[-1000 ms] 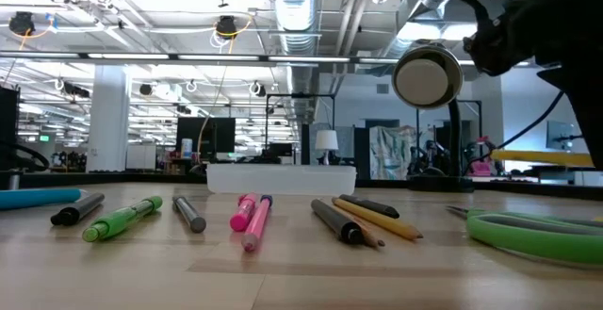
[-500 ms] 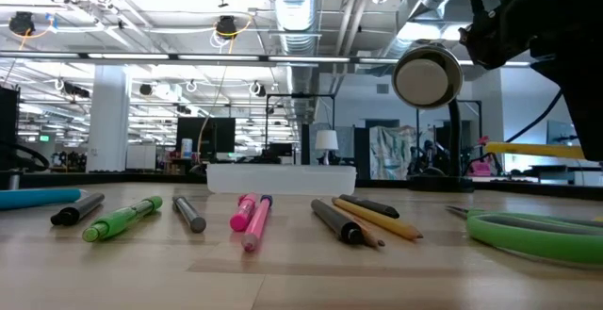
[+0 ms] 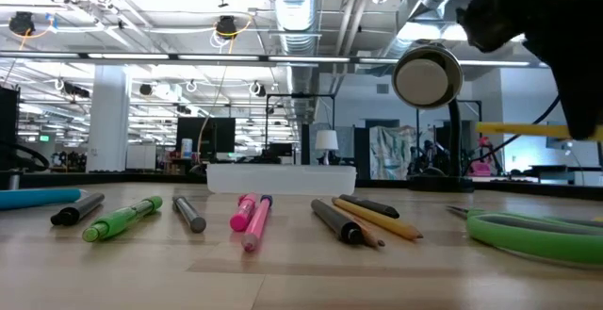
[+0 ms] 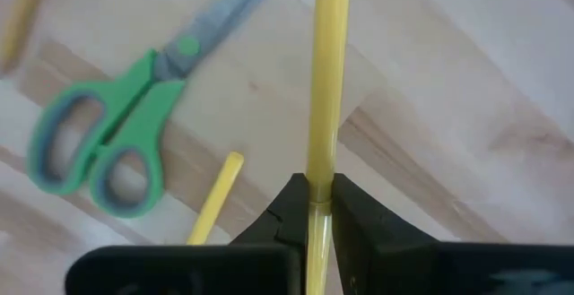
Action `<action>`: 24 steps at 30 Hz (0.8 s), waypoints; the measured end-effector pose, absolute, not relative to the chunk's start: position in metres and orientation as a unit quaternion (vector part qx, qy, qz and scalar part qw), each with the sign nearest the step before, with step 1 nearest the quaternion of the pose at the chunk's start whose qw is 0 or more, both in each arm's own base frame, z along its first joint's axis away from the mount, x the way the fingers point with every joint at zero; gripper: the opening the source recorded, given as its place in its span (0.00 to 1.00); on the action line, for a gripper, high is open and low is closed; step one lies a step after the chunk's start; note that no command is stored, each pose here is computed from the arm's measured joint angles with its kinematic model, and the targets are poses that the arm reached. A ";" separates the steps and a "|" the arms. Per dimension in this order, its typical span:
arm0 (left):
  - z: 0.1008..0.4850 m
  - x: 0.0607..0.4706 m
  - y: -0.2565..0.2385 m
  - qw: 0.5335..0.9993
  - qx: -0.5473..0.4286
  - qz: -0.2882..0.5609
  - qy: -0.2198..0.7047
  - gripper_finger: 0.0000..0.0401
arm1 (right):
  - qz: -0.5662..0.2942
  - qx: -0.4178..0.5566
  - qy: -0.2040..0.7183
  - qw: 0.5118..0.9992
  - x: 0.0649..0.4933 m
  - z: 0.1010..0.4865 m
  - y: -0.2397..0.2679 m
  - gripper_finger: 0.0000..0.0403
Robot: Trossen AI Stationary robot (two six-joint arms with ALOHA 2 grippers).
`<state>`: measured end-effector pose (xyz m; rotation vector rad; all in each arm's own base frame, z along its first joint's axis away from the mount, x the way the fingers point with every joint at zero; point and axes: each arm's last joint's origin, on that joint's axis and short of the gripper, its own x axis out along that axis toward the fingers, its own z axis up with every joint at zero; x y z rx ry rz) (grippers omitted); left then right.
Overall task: Pick & place school supplies into a supply box
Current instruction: Put the right yellow pen into the supply box
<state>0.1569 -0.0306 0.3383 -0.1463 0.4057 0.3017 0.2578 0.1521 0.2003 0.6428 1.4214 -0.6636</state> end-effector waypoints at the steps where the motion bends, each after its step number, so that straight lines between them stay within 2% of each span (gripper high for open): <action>1: 0.338 0.157 -0.031 0.965 -0.071 0.150 0.201 0.38 | -0.295 0.286 0.623 0.666 0.258 0.203 0.150 0.04; 10: 0.336 0.156 -0.029 0.962 -0.057 0.165 0.209 0.38 | -0.281 0.279 0.582 0.711 0.266 0.227 0.116 0.04; 19: 0.336 0.155 -0.029 0.961 -0.062 0.171 0.207 0.38 | -0.215 0.245 0.534 0.781 0.303 0.233 0.052 0.04; 24: 0.336 0.155 -0.029 0.960 -0.073 0.174 0.205 0.38 | -0.205 0.226 0.500 0.810 0.316 0.239 0.014 0.04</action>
